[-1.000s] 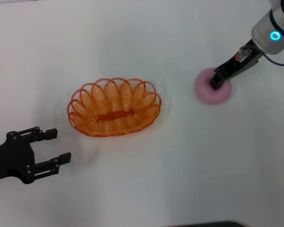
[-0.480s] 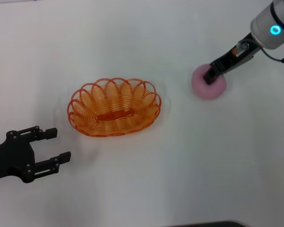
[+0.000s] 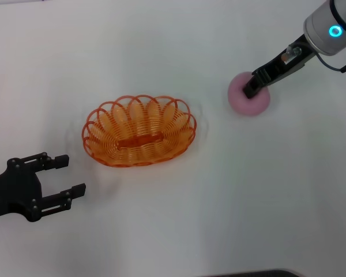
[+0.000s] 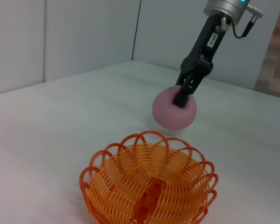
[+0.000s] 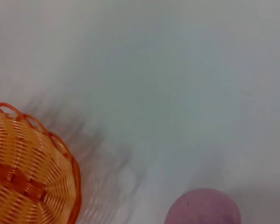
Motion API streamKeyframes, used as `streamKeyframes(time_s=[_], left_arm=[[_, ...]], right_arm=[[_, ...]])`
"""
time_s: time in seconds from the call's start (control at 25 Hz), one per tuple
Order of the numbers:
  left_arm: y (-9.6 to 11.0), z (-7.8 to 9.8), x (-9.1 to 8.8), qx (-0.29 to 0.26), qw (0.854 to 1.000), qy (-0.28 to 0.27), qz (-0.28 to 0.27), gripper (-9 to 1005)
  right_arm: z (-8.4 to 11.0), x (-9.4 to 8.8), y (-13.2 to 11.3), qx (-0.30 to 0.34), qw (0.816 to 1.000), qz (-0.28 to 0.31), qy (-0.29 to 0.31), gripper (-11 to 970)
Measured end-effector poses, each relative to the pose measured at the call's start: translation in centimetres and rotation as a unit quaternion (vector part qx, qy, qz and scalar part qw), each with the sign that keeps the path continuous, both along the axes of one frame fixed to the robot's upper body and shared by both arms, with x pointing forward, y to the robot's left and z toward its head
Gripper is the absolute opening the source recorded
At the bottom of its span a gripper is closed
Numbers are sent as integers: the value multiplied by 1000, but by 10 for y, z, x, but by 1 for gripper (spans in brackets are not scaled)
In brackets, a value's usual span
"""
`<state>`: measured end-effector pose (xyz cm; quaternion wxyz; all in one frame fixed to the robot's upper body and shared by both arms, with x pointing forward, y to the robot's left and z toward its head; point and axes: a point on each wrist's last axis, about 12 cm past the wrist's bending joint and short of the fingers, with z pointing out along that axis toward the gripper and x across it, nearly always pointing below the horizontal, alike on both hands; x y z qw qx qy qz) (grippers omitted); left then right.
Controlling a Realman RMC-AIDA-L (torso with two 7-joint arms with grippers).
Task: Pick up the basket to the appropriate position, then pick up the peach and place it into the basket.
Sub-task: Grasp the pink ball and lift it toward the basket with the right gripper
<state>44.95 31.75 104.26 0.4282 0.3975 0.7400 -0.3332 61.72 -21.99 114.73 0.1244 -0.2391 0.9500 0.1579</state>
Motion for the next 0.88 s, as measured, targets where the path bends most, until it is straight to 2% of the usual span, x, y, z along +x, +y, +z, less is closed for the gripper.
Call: streamKeyframes(time_s=[0.2, 0.56, 0.88], left_arm=[[0, 0, 0, 0, 1000, 0, 0, 698], [0, 0, 0, 1, 1000, 0, 1, 698], [1, 0, 0, 1, 1000, -1, 2, 698]], right_arm=[[3, 0, 3, 16, 1000, 5, -5, 230], [19, -2, 8, 124, 992, 24, -13, 229], [24, -3, 22, 177, 983, 50, -29, 228]])
